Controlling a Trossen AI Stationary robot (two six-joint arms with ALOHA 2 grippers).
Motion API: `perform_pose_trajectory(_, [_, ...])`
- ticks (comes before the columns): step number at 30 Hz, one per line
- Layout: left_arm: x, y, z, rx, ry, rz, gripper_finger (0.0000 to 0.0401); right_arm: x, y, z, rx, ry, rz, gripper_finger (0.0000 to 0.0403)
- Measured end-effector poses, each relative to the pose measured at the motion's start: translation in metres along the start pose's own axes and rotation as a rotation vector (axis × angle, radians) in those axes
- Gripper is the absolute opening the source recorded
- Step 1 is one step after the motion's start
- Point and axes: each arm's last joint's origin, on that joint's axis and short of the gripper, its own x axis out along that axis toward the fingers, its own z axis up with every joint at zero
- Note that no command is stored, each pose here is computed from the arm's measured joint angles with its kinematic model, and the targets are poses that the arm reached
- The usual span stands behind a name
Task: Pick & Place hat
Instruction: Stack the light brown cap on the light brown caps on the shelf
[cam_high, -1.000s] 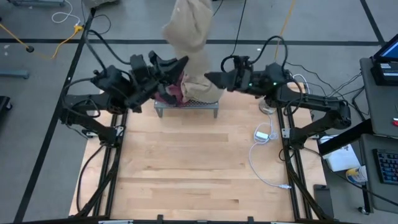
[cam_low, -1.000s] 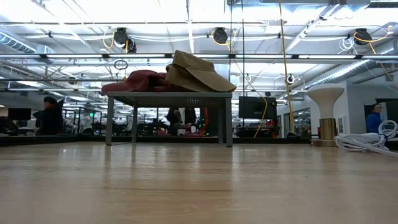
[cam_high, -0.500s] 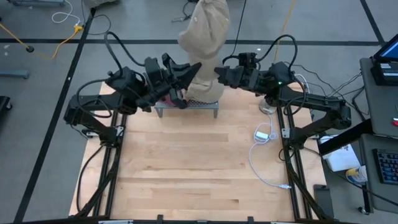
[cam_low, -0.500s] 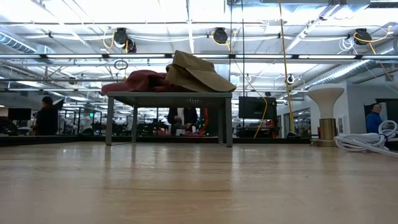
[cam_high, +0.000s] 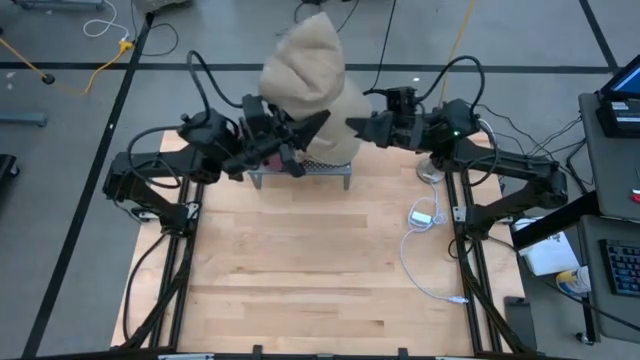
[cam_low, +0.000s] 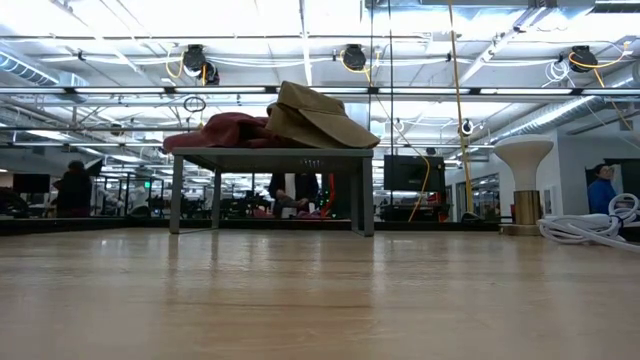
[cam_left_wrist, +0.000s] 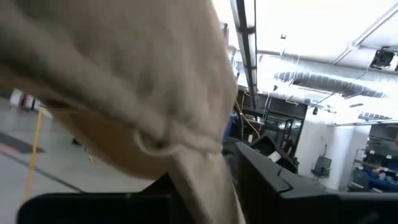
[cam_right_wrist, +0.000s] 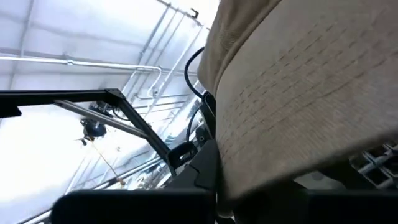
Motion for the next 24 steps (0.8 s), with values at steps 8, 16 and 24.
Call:
perform_pose_trajectory(8, [-0.007,0.0,0.002,-0.089,0.079,-0.008,0.0146,-0.02,0.016,0.014,-0.084,0.044,-0.076,0.0006])
perform_pose_trajectory(16, [-0.023,0.006,-0.002,-0.192,0.278,0.039,0.0196,-0.056,0.034,0.022,-0.192,0.19,-0.247,0.0005])
perform_pose_trajectory(24, [-0.035,0.013,-0.007,-0.343,0.469,0.025,0.0209,-0.1,0.056,0.021,-0.318,0.321,-0.401,0.0005])
